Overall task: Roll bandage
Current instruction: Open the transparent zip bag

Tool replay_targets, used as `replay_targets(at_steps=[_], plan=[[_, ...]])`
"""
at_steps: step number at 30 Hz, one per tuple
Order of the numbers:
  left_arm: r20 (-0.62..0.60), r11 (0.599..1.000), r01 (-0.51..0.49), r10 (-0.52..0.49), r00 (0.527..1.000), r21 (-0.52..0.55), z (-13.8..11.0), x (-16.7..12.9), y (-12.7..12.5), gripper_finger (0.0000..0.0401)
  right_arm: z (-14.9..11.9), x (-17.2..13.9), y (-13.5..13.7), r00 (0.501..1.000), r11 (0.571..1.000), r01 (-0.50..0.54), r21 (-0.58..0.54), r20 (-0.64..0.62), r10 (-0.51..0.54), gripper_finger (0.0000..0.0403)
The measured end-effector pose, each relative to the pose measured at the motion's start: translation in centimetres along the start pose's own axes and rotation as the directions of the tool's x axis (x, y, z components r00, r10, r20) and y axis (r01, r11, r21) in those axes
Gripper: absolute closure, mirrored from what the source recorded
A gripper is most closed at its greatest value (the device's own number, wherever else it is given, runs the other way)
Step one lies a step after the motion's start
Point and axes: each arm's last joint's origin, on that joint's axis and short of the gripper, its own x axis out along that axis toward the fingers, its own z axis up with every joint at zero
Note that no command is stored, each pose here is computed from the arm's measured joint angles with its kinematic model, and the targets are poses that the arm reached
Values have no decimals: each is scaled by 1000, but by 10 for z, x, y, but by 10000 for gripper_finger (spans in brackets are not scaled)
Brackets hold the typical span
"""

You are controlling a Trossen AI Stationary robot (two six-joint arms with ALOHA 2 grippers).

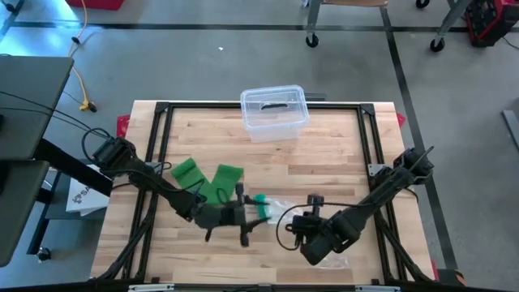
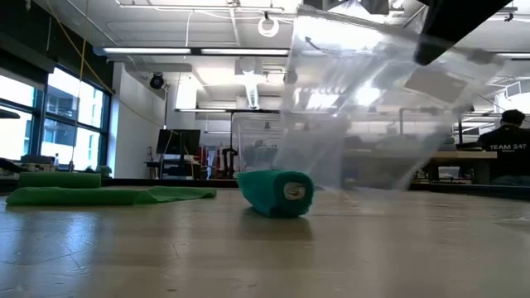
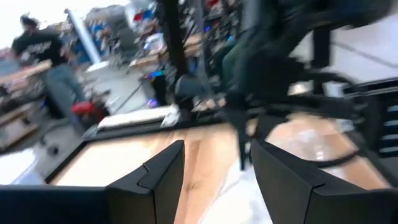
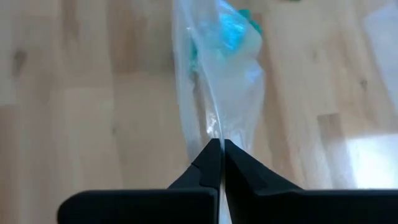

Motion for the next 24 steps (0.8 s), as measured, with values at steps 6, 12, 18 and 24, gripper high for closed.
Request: replay_targets(at_steps=[6, 12, 18, 24], plan=[[-119, 996, 45, -54, 991, -77, -18, 24, 31, 220, 4, 0, 1, 998, 1000, 23, -4, 65, -23, 403], [-104, 925, 301, -331, 938, -231, -32, 45, 47, 220, 8, 2, 0, 997, 1000, 20, 7, 75, -21, 403], [-48, 930, 330, -341, 939, -159, -43, 55, 37, 220, 13, 6, -6, 996, 998, 32, 50, 81, -36, 403], [-79, 944, 298, -311, 947, -143, -45, 53, 32, 220, 16, 12, -15, 996, 993, 57, 99, 58, -63, 403]])
